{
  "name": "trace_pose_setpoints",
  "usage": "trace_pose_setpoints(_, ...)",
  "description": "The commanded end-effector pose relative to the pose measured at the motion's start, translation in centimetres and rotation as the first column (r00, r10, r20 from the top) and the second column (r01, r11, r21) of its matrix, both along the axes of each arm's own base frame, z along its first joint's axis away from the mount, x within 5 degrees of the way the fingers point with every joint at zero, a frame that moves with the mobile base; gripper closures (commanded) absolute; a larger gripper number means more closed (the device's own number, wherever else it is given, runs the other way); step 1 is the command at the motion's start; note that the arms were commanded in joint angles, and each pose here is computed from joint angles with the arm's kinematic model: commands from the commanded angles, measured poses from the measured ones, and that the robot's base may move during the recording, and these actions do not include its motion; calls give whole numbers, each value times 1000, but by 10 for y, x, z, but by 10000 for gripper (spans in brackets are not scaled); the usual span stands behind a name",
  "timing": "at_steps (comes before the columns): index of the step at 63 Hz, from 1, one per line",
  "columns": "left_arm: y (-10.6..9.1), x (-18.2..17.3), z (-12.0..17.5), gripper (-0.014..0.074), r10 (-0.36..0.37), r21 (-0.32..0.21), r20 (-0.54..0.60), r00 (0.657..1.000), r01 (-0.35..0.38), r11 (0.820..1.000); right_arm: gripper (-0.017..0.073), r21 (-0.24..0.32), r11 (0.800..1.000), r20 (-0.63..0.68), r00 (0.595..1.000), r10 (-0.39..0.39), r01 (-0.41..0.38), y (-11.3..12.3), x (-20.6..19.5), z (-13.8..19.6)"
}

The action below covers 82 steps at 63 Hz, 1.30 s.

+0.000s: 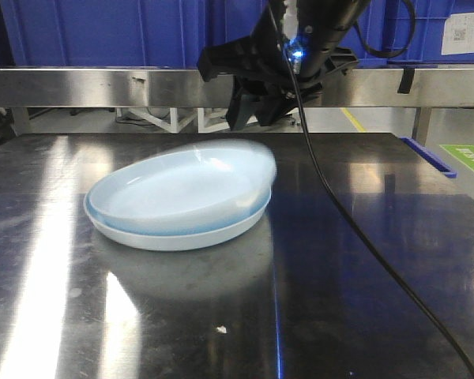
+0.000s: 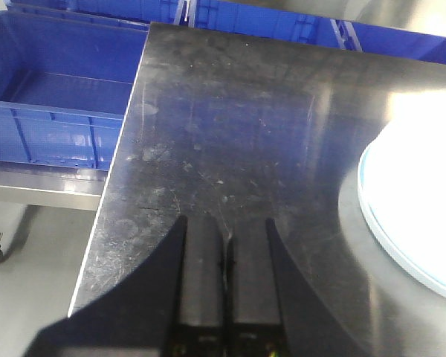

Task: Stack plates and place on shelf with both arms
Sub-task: 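Grasp the rim of the stacked plates with the right gripper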

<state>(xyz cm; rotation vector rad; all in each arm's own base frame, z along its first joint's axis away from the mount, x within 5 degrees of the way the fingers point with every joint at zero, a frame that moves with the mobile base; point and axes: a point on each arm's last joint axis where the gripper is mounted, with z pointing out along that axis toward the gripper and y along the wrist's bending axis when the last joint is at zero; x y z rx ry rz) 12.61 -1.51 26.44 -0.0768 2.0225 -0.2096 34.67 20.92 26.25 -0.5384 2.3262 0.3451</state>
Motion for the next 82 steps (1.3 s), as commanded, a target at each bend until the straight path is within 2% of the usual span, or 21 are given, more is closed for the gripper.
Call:
trace_pose_setpoints(1,-1,4,16,505,0,-19,101,995,2,1000,103,68,998,118,993,-4,-4,-1,-1,36)
trace_pose_setpoints(26,-1,4,16,505,0,-19,101,995,2,1000,104,43,999,75,997,2,-6,-1,-3,31)
trace_pose_setpoints(61,-1,4,16,505,0,-19,101,995,2,1000,104,-27,1000,-46,999,-9,8,1,13,-17)
trace_pose_setpoints(82,-1,4,16,505,0,-19,101,995,2,1000,120,-43,999,-74,997,-13,9,2,16,-28)
